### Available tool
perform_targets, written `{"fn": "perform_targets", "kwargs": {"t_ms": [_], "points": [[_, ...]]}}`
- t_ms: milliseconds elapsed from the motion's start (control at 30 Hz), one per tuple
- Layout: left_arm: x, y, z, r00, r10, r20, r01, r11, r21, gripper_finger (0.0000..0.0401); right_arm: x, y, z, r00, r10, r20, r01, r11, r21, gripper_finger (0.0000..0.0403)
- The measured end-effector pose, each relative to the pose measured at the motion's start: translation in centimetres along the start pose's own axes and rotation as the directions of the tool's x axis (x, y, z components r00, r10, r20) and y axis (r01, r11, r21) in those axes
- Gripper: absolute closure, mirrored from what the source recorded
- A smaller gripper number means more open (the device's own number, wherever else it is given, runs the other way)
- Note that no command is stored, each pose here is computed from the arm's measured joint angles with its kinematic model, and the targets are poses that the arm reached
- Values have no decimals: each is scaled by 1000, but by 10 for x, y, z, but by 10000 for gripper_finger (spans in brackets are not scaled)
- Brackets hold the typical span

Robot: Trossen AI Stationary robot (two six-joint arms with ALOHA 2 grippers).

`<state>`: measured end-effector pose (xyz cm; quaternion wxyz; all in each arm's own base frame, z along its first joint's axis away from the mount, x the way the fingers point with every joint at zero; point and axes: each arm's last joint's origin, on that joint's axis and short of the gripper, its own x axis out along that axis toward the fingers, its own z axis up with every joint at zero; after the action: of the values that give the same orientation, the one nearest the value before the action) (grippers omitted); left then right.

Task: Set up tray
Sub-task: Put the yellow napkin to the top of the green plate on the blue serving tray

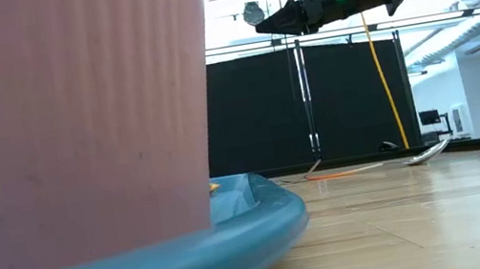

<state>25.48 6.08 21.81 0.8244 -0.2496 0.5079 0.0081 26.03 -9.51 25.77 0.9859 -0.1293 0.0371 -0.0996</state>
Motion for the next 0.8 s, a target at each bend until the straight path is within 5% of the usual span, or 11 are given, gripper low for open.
{"fn": "perform_targets", "kwargs": {"t_ms": [200, 400, 800], "points": [[-1, 6, -7, 983, 177, -52, -174, 983, 58, 273, 0, 0, 0, 1000, 0, -2, 0, 1000, 0, 383], [-6, 16, -23, 896, 402, -188, -402, 915, 37, 299, 0, 0, 0, 1000, 1, -4, -1, 1000, 1, 383], [0, 22, -52, 797, 481, -366, -405, 874, 267, 306, 0, 0, -2, 1000, 5, -16, -5, 1000, 3, 383]]}}
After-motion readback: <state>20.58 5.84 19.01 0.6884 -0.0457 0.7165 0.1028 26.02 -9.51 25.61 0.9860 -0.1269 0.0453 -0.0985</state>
